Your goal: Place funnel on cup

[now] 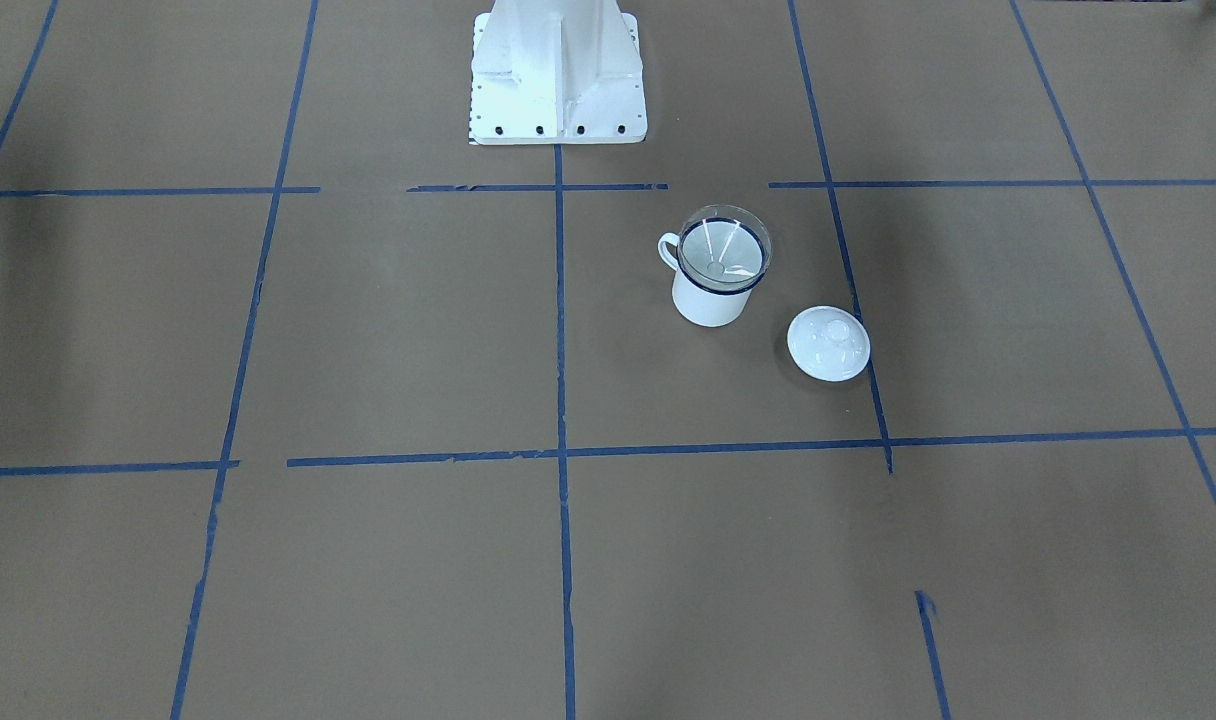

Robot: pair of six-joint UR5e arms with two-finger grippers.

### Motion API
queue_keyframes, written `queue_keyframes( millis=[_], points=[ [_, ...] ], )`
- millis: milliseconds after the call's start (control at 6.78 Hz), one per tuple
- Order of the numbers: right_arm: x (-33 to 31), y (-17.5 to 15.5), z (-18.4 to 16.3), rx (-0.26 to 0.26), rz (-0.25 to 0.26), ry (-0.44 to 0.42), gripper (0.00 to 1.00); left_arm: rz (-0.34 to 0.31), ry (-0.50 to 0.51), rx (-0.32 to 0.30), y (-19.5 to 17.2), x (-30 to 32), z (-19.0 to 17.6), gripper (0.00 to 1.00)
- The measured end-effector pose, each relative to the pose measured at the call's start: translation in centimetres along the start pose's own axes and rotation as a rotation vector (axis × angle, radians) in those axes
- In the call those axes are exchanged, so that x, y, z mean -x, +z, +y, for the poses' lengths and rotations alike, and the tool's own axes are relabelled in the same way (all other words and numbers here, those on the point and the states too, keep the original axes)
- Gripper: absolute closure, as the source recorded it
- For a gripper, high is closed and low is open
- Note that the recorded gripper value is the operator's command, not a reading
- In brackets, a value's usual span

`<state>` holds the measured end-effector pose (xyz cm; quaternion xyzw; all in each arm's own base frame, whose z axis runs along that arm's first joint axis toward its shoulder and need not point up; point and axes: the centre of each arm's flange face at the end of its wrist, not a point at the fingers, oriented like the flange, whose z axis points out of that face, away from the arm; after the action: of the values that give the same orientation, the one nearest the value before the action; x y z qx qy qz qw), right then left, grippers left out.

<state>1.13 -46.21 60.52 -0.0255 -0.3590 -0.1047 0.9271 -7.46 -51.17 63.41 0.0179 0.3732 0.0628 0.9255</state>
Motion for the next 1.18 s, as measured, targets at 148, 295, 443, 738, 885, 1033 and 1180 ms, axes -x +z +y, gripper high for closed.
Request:
queue_keyframes(
  millis=[148,295,443,738,885,1033,1180],
  points=[
    [0.0,0.0,0.0,0.0,0.0,0.0,0.0,0.031,0.001,0.01,0.82,0.48,0.17,0.0],
    [0.0,0.0,0.0,0.0,0.0,0.0,0.0,0.044,0.001,0.012,1.06,0.59,0.18,0.0],
    [0.0,0.0,0.0,0.0,0.0,0.0,0.0,0.049,0.002,0.012,1.11,0.54,0.14,0.0],
    [0.0,0.0,0.0,0.0,0.0,0.0,0.0,0.05,0.004,0.012,1.08,0.44,0.04,0.0],
    [0.01,-0.01,0.0,0.0,0.0,0.0,0.0,0.05,0.006,0.01,0.99,0.36,-0.1,0.0],
    [0.02,-0.02,0.0,0.0,0.0,0.0,0.0,0.048,0.008,0.007,0.84,0.26,-0.31,0.0],
    [0.02,-0.02,0.0,0.0,0.0,0.0,0.0,0.047,0.01,0.006,0.74,0.19,-0.45,0.0]
  ],
)
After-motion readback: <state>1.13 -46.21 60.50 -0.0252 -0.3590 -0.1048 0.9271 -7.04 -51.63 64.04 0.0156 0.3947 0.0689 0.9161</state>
